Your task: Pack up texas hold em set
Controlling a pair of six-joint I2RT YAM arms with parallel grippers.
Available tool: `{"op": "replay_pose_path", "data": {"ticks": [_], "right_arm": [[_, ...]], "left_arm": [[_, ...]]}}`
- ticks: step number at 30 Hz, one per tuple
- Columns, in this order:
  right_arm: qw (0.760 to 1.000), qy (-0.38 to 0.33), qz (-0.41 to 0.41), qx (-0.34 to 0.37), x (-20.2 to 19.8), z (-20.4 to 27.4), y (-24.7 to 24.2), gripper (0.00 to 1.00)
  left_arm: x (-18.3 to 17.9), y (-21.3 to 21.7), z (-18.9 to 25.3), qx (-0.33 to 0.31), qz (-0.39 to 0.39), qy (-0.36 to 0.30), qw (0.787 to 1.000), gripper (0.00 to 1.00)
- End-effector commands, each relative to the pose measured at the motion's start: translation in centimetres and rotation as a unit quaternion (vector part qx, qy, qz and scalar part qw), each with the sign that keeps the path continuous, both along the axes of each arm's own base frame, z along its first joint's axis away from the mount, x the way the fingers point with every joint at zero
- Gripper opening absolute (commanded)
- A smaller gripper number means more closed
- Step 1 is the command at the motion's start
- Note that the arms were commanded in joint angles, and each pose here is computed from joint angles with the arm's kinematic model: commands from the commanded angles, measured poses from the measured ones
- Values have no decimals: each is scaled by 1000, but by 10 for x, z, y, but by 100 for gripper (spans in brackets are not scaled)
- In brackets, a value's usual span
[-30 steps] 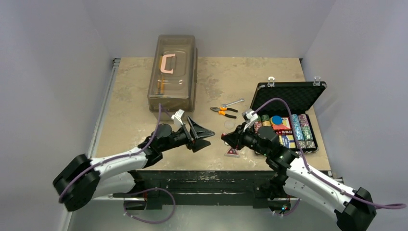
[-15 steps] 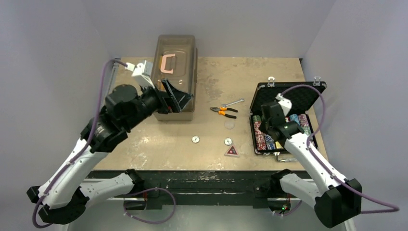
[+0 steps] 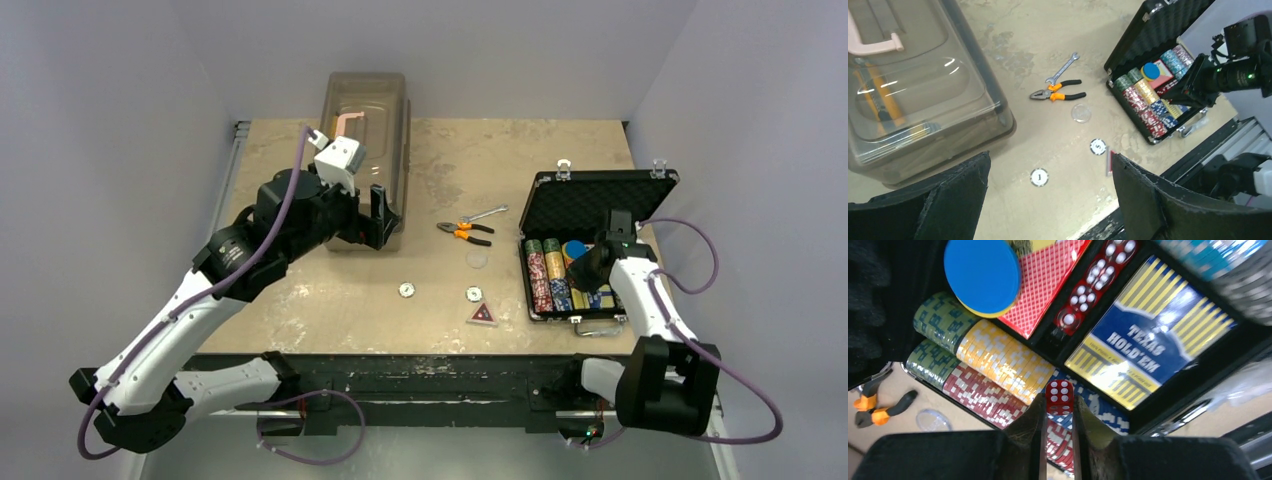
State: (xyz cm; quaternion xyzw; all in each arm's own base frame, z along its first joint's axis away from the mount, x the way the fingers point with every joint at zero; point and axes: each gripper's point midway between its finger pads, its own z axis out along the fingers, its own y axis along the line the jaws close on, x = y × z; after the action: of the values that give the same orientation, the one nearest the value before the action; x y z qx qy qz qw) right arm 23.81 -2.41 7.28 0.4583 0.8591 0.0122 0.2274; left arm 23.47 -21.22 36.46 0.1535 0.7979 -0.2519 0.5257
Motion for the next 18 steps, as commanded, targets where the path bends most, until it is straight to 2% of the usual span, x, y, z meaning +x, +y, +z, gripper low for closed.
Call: {"op": "replay_pose_path", "data": {"ticks": [1,4,9,18], "right_arm": [[992,-2,-46,117,15,0,28,0],[987,8,-81,138,19,-5,29,0],[986,-15,-132,104,24,0,11,0],[985,-12,-152,83,30,-3,-1,0]], "left_arm": [[-2,11,12,21,-2,-47,999,88],[-1,15,12,26,6,-53,998,88],[-1,19,14,32,10,-60,998,88],[1,14,9,36,2,-55,998,88]]}}
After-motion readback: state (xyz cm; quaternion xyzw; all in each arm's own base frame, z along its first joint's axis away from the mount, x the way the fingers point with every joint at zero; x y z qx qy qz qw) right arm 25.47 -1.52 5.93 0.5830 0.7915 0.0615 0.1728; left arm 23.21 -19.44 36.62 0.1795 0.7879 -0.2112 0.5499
